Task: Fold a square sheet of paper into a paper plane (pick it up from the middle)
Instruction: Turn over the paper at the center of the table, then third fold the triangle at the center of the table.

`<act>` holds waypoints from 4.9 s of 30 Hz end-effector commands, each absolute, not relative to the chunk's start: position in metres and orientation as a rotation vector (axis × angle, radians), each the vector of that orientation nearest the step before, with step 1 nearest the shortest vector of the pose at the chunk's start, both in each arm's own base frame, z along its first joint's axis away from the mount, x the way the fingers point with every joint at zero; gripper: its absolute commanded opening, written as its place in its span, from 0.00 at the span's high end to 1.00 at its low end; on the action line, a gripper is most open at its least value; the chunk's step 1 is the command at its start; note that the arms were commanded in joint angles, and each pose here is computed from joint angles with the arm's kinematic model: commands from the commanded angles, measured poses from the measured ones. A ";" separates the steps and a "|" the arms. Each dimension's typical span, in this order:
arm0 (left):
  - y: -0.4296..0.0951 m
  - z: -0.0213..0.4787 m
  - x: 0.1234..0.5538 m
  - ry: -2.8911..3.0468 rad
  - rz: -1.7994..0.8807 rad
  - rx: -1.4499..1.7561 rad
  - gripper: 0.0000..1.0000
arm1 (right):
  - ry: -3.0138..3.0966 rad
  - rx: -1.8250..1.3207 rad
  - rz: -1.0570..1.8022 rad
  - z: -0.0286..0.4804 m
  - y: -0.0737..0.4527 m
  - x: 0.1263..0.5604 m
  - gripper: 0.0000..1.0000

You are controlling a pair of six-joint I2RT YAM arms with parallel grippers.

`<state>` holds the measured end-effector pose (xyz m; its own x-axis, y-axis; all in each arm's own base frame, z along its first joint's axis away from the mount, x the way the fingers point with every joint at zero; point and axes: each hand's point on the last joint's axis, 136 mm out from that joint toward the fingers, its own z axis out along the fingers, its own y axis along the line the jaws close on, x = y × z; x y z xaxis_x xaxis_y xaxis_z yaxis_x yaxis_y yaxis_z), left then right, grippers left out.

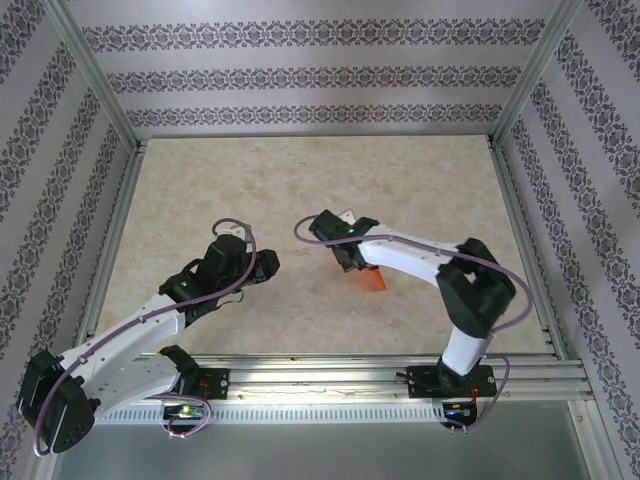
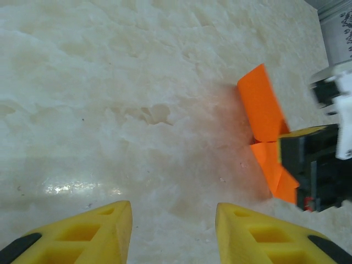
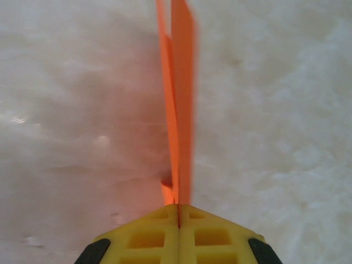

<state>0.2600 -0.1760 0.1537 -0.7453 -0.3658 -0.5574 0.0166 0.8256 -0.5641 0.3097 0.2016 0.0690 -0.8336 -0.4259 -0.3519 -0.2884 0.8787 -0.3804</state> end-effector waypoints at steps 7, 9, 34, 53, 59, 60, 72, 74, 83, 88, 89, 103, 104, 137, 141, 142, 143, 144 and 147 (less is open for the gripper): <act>-0.165 0.151 0.259 2.312 -0.706 -0.311 0.54 | 2.795 -0.559 0.167 0.058 0.300 0.279 0.77; -0.169 0.151 0.260 2.319 -0.722 -0.300 0.54 | 2.792 -0.557 0.351 0.068 0.314 0.274 0.66; -0.285 0.097 0.293 2.544 -1.217 -0.154 0.63 | 2.777 0.175 1.175 0.033 0.218 0.289 0.93; -0.290 0.049 0.306 2.642 -1.157 -0.307 0.61 | 2.815 0.546 1.126 -0.015 0.206 0.268 0.93; -0.295 0.043 0.312 2.636 -1.181 -0.335 0.62 | 2.811 0.555 1.128 -0.013 0.208 0.268 0.93; -0.295 0.042 0.313 2.636 -1.181 -0.340 0.62 | 2.808 0.553 1.129 -0.013 0.208 0.268 0.93; -0.302 0.030 0.321 2.646 -1.200 -0.381 0.68 | 2.810 0.550 1.138 -0.013 0.209 0.266 0.93; -0.303 0.029 0.321 2.648 -1.200 -0.383 0.69 | 2.810 0.547 1.141 -0.013 0.209 0.266 0.93; -0.308 0.033 0.325 2.626 -1.237 -0.380 0.75 | 2.809 0.535 1.160 -0.011 0.211 0.266 0.92; -0.308 0.035 0.325 2.614 -1.247 -0.385 0.81 | 2.804 0.526 1.161 -0.009 0.211 0.266 0.92; -0.308 0.037 0.326 2.610 -1.248 -0.385 0.82 | 2.805 0.528 1.160 -0.009 0.210 0.266 0.91; -0.296 0.053 0.323 2.561 -1.223 -0.401 0.95 | 2.720 0.321 1.194 0.025 0.220 0.275 0.82; -0.294 0.055 0.321 2.557 -1.218 -0.402 0.96 | 2.699 0.281 1.182 0.033 0.220 0.277 0.81; -0.254 0.073 0.308 2.562 -1.173 -0.551 1.00 | 1.728 -1.233 0.170 0.079 0.314 0.205 0.49; -0.255 0.073 0.307 2.566 -1.176 -0.547 1.00 | 1.748 -1.234 0.142 0.071 0.314 0.206 0.49; -0.255 0.073 0.307 2.565 -1.179 -0.549 1.00 | 1.752 -1.230 0.136 0.069 0.314 0.207 0.49; -0.255 0.072 0.307 2.566 -1.181 -0.547 1.00 | 1.758 -1.225 0.124 0.068 0.314 0.208 0.49; -0.255 0.071 0.306 2.567 -1.181 -0.552 1.00 | 1.760 -1.224 0.117 0.068 0.314 0.209 0.49; -0.255 0.071 0.306 2.567 -1.180 -0.555 1.00 | 1.762 -1.217 0.083 0.067 0.313 0.214 0.51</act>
<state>0.3030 -0.2567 0.0673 -0.8979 -0.4298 -0.0949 -0.2103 0.6083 -0.7653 0.2065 0.3066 0.0564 -0.0577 -0.6975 -0.7142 -0.7844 0.4742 -0.3997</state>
